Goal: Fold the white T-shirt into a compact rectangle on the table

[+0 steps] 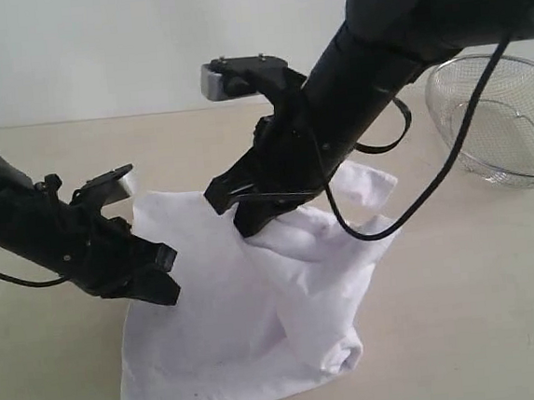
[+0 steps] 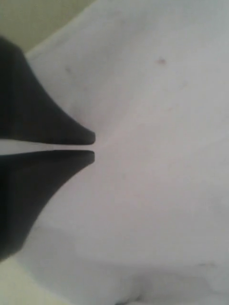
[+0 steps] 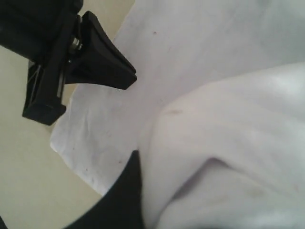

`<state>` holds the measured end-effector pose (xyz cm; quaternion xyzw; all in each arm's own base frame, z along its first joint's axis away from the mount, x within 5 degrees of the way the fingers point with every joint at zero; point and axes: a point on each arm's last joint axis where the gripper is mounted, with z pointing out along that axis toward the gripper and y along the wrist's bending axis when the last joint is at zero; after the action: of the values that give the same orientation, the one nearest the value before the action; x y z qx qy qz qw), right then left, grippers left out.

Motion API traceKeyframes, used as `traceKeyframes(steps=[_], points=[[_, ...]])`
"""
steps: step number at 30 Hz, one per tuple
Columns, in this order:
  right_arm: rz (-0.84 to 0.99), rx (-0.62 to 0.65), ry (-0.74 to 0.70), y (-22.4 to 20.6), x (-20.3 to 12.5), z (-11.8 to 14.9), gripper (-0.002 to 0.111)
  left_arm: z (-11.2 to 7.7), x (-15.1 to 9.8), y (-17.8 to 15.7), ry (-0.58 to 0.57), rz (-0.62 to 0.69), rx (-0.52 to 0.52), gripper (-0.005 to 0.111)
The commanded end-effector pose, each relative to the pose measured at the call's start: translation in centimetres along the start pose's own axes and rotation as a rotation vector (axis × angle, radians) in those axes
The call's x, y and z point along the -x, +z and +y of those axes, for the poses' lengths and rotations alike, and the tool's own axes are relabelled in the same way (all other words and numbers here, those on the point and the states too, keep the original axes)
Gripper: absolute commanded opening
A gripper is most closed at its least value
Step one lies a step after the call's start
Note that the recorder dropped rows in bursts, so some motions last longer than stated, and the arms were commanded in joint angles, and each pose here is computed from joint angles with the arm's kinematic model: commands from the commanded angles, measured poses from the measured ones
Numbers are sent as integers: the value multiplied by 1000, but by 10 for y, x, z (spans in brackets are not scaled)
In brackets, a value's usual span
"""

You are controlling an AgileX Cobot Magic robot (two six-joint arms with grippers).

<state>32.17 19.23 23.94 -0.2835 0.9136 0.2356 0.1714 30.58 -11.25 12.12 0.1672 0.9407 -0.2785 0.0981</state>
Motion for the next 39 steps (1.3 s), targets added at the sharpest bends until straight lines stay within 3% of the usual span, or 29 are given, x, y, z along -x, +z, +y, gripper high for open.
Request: traceKeyframes(steps=[1,10,19,27,28,29,32,33,36,39], points=[[39,-5,14,26,-1,-5,0,-14,4,-18,59,-29,-9,5],[82,-11,21,60,-5,-9,0,-31,-2,-57,83,-93,74,5],[53,0,15,77,13,0,0,-31,-27,-58,59,-78,88,5],[149,33,2,107,3,2,0,-26,-38,-52,35,-75,118,5],[154,41,-9,107,3,2,3,-26,-38,-52,35,-77,119,5],[165,48,-18,107,2,3,14,-26,-38,-53,35,-78,120,5],[147,69,10,104,5,6,70,-25,-37,-53,34,-83,123,5],[143,74,7,101,8,8,79,-25,-37,-53,34,-87,127,5],[140,98,10,76,22,20,80,-25,-36,-53,34,-92,131,5],[135,29,-9,52,33,23,80,-25,-36,-53,36,-91,132,5]])
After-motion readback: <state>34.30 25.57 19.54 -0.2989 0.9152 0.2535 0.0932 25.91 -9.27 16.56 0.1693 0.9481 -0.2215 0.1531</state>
